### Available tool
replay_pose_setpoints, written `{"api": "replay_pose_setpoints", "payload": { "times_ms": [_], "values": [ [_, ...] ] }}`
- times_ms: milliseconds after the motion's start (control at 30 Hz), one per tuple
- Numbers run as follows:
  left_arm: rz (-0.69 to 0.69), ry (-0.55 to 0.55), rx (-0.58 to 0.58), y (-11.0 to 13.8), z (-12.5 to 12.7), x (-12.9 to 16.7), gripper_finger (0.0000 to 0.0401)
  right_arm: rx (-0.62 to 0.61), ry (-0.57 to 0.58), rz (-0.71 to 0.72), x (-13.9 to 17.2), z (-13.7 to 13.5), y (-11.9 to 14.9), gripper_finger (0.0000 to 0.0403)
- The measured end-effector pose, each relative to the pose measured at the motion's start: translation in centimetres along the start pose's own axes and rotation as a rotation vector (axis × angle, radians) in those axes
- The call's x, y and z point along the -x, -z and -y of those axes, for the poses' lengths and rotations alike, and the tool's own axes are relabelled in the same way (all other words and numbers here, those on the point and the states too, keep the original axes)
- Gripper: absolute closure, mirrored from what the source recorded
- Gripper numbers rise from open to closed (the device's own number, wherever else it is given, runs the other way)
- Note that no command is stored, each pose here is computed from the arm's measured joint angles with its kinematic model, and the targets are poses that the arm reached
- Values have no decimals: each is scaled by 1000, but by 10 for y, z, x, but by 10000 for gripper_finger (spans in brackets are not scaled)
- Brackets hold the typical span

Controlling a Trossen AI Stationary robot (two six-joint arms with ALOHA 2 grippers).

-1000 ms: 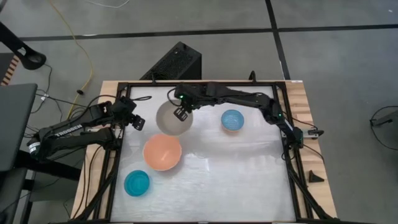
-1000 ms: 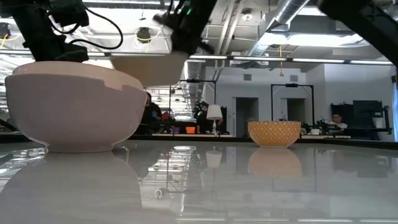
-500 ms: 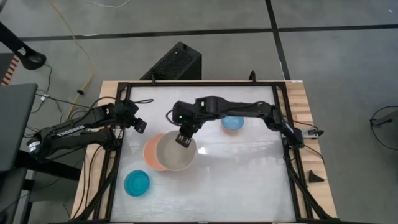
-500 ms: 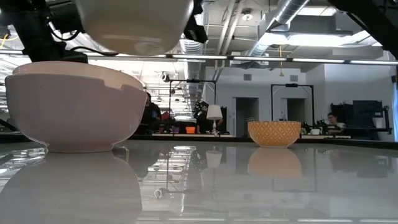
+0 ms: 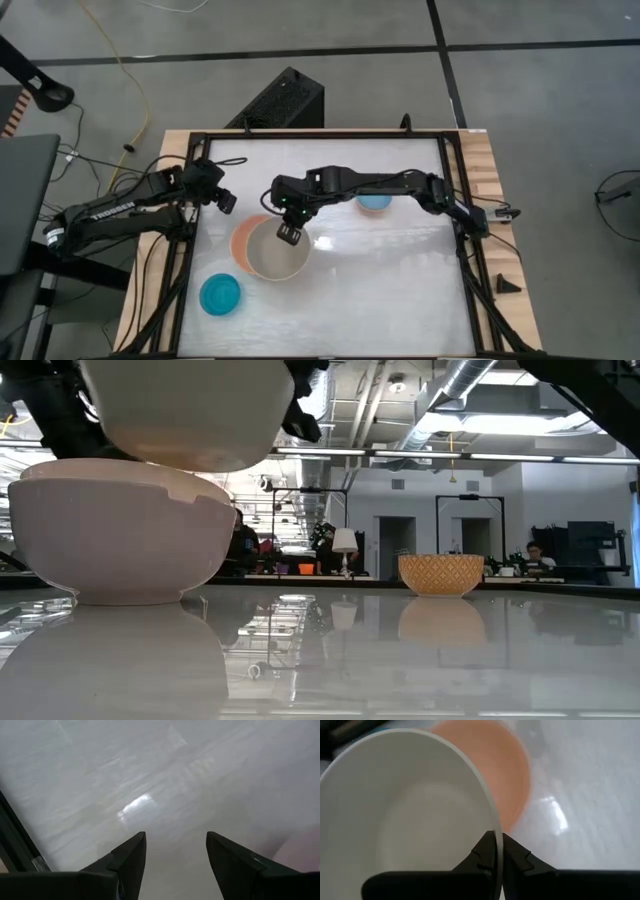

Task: Nest bowls inside each other
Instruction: Stack the grey bowl on top of the pink bowl

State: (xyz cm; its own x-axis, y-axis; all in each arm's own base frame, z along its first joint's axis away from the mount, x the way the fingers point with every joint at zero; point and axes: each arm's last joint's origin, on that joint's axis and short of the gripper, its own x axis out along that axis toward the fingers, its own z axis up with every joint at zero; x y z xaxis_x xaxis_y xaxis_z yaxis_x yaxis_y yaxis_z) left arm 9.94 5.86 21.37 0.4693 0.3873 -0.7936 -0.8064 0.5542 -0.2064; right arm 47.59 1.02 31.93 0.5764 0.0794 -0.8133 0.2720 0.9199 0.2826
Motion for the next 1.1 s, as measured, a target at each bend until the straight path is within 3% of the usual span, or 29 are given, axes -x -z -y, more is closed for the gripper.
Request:
{"api": "replay_pose_setpoints", "payload": {
  "times_ms": [867,1100],
  "values": [
    [-5,10,-1,0,0,0,205,43,44,-49,-5,2,6,367],
    [-5,10,-1,0,0,0,205,47,25,60,-5,-1,-5,367]
  ]
}}
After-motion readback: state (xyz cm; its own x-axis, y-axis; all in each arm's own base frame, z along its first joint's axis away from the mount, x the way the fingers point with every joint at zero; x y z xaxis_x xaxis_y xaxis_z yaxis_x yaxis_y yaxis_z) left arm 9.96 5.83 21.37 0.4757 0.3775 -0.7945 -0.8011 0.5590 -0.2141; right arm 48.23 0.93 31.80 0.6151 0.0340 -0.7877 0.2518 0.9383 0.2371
